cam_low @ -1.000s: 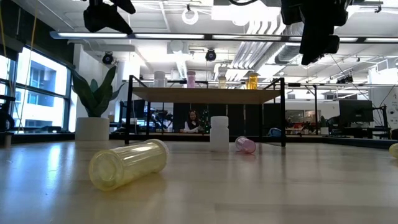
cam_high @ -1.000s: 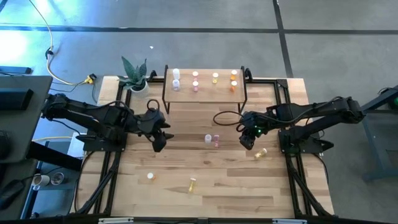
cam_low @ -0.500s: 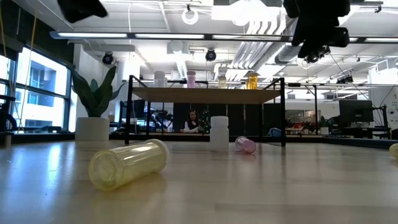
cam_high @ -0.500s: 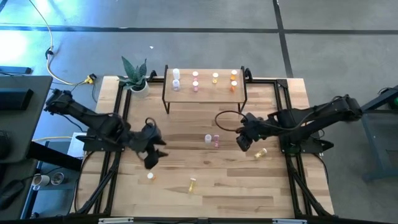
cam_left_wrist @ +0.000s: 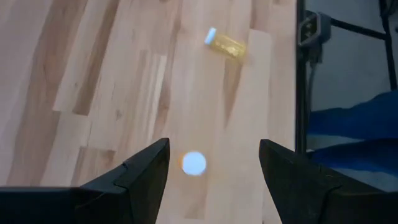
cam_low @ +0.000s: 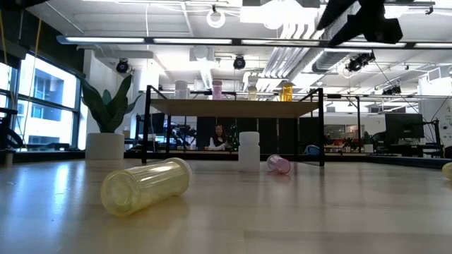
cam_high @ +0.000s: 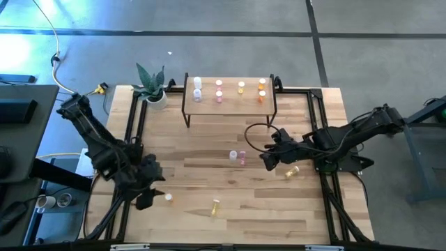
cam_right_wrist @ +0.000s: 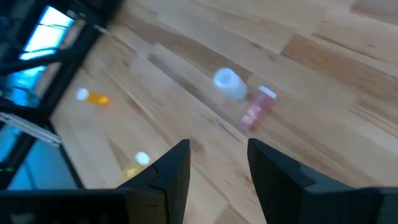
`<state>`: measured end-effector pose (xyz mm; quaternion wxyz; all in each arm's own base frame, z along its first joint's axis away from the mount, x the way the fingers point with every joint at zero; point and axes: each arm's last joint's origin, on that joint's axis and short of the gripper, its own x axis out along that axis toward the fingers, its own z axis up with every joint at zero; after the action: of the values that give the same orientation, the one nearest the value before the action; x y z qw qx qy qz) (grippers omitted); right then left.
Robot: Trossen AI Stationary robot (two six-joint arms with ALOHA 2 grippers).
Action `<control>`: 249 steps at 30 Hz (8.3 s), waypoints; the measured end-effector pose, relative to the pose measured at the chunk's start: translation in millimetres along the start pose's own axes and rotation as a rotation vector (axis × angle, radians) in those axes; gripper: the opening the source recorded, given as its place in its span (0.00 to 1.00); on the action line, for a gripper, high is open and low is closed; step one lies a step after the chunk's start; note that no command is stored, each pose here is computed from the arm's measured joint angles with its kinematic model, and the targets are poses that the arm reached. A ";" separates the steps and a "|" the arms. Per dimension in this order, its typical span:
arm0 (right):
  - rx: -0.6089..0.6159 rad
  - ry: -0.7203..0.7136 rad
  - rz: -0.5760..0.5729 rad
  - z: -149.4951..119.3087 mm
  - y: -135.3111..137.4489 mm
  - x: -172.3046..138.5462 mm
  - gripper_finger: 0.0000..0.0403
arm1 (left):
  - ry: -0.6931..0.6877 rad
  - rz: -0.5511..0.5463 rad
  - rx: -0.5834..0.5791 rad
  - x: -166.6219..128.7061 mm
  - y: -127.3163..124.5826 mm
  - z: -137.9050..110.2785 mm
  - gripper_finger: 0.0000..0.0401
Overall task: Pick and place medicine bottles onto shelf by color
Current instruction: Put the orange pill bottle aligned with the other orange pill bottles on the shelf
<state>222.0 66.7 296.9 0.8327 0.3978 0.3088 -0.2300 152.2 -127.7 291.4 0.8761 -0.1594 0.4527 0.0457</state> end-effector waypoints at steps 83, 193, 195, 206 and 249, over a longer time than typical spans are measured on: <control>-0.053 -0.159 0.115 3.5 16.7 -4.0 0.37 | -0.170 0.386 -0.225 155.8 -27.5 -118.3 0.24; -0.726 -0.033 0.470 98.1 29.5 19.2 0.45 | -0.307 0.004 -0.073 120.2 72.1 237.6 0.24; -0.712 -0.012 0.468 97.1 29.0 21.5 0.45 | -0.292 -0.005 -0.071 120.6 72.1 236.5 0.24; -0.638 0.077 0.535 91.8 34.6 35.1 0.45 | -0.217 -0.113 -0.056 121.5 69.3 232.4 0.24; -0.607 0.127 0.549 82.0 42.3 50.3 0.28 | -0.206 -0.127 -0.063 121.7 69.0 231.9 0.24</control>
<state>311.1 18.2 324.3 0.9220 0.2150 0.2958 0.1272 388.6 4.1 301.7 0.9137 -0.2094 0.3476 0.0206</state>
